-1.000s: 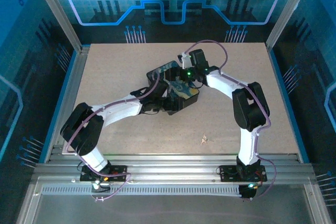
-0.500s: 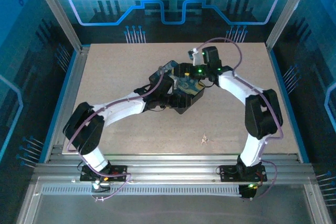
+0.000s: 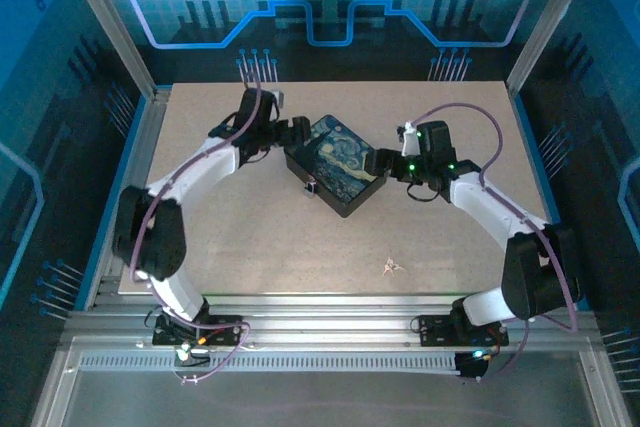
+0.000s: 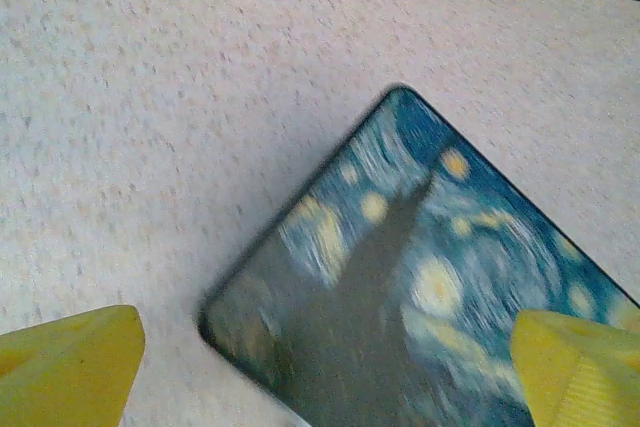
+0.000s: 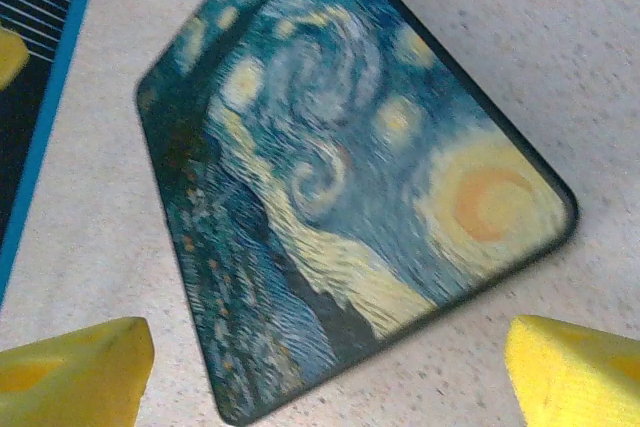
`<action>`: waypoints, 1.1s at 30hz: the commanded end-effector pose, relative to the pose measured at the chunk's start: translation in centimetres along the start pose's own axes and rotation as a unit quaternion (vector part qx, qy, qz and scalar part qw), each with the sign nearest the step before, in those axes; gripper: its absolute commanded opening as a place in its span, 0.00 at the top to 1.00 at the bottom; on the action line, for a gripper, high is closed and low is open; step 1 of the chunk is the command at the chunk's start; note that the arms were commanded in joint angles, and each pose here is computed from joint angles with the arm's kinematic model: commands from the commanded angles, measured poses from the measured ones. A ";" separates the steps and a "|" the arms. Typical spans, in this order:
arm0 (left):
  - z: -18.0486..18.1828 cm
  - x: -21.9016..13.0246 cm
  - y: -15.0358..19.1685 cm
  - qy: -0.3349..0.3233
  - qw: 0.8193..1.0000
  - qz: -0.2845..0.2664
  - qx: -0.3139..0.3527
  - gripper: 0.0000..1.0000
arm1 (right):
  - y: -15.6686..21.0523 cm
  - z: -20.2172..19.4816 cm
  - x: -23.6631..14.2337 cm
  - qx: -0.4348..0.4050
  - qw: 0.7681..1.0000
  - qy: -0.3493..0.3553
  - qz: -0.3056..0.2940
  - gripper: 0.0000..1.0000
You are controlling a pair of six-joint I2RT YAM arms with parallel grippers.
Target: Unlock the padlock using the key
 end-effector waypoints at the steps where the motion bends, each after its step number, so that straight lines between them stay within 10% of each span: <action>1: 1.4 3.0 -1.3 -0.019 0.999 0.003 0.041 0.03 | 1.5 -1.5 0.2 0.025 0.999 0.017 0.014 0.09; 11: -0.4 9.1 0.5 0.080 0.996 0.038 -0.005 0.03 | 0.9 -1.0 3.1 0.037 0.999 -0.018 0.034 0.09; 33: -2.3 -1.1 12.4 0.139 0.982 0.090 -0.094 0.07 | -3.4 2.1 10.8 0.004 0.995 -0.070 0.071 0.11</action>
Point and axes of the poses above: each hand's point on the last joint's axis, 136 mm out from that joint toward the fingers, its own x axis out along the fingers, its own z axis along the line the jaws close on, y = z × x, the point moved 2 cm from there along -x, back along the fingers
